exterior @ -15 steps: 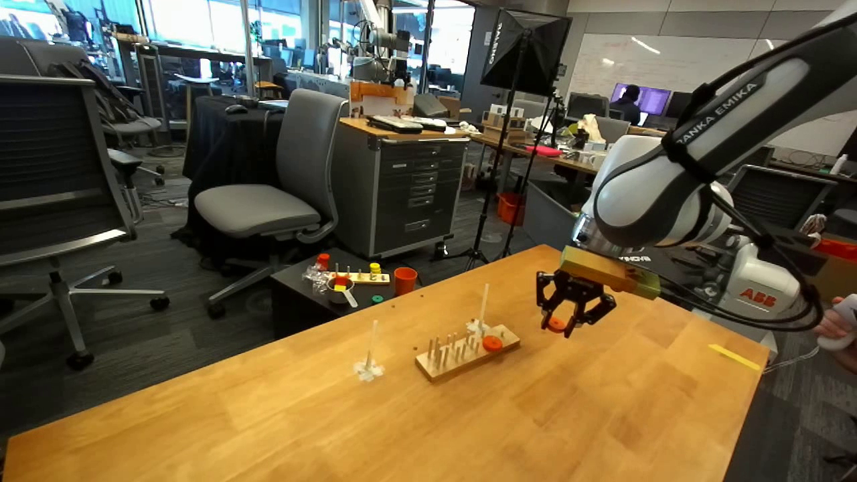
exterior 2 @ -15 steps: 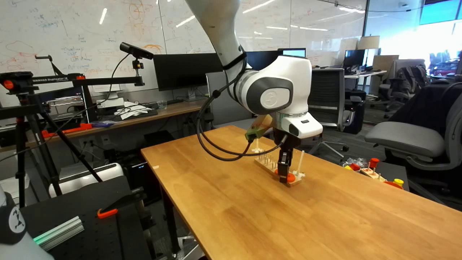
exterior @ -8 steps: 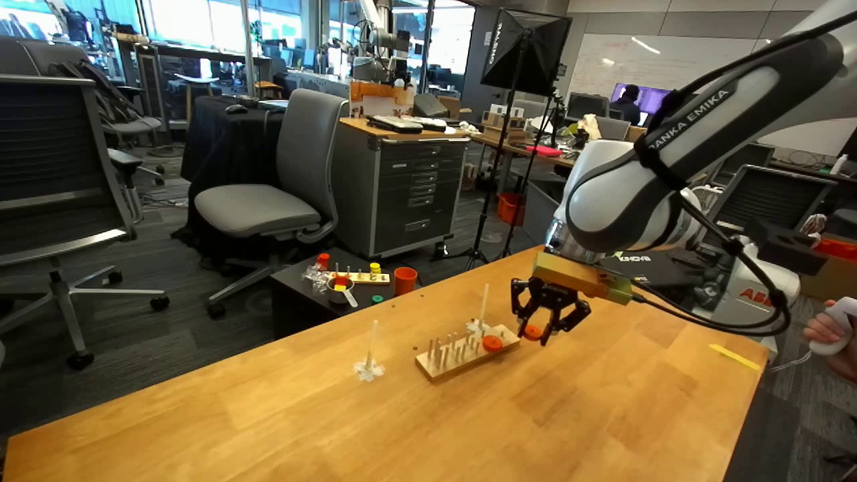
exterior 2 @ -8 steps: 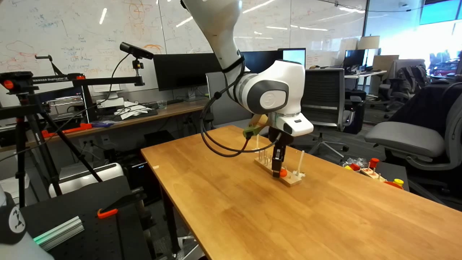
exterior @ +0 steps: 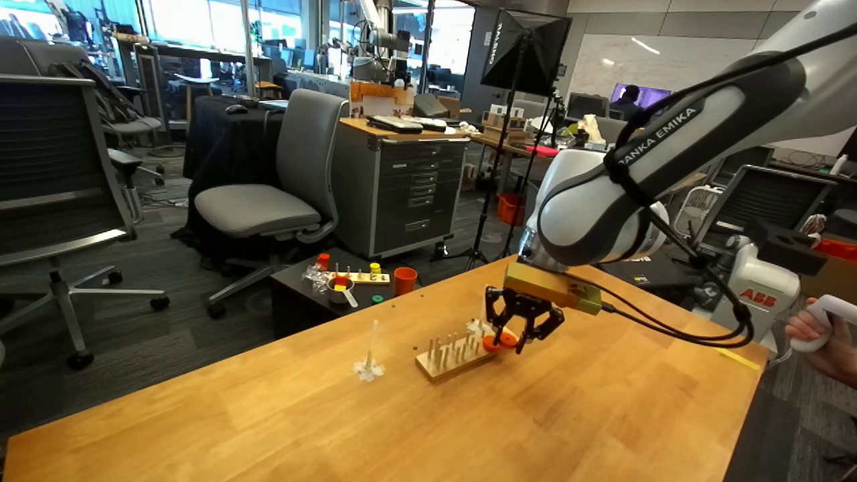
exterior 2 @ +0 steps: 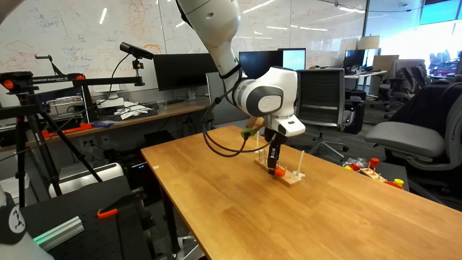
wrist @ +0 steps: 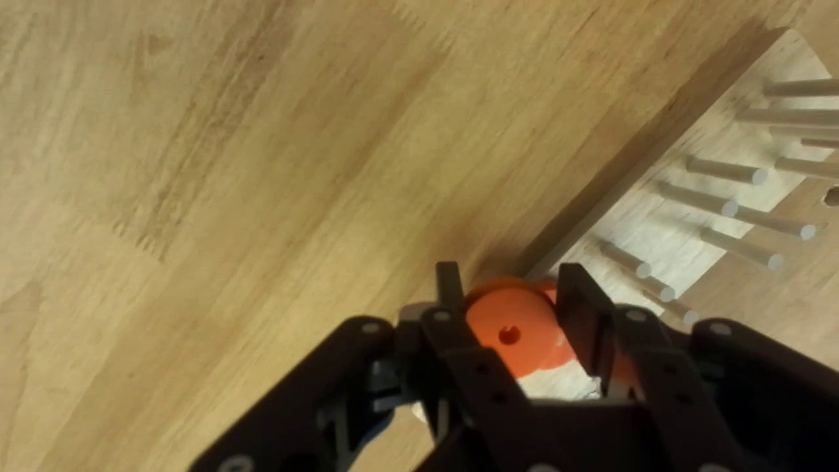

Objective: Place the orange ring on the left side of the table on the wooden stand, stack the ring on the right on top of the other orange ring

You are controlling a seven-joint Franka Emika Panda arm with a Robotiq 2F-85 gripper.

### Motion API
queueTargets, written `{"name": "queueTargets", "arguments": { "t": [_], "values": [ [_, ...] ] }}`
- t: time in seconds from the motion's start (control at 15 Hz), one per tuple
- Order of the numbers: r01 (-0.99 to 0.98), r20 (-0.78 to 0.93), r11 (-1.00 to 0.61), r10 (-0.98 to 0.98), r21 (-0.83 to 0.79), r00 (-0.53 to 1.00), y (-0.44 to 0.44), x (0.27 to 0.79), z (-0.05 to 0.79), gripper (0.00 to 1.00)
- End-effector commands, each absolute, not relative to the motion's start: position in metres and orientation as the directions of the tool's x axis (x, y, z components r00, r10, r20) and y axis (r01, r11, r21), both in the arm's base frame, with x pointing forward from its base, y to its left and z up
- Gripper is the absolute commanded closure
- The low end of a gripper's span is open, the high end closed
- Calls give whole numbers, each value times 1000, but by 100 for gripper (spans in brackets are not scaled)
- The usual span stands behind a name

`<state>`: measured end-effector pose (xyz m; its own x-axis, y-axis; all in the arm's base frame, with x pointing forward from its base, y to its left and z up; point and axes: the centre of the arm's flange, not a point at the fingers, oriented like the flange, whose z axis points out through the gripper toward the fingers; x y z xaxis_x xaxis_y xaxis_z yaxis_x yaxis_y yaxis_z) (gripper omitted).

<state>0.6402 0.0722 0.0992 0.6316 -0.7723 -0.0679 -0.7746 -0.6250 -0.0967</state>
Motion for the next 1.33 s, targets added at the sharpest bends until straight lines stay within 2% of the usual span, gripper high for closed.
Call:
{"name": "queueTargets", "arguments": {
  "t": [0.0, 1.27],
  "values": [
    [-785, -76, -611, -782, -103, 619, 84, 665, 96, 84],
    [-819, -90, -567, -814, -93, 574, 73, 677, 92, 84]
  ]
}}
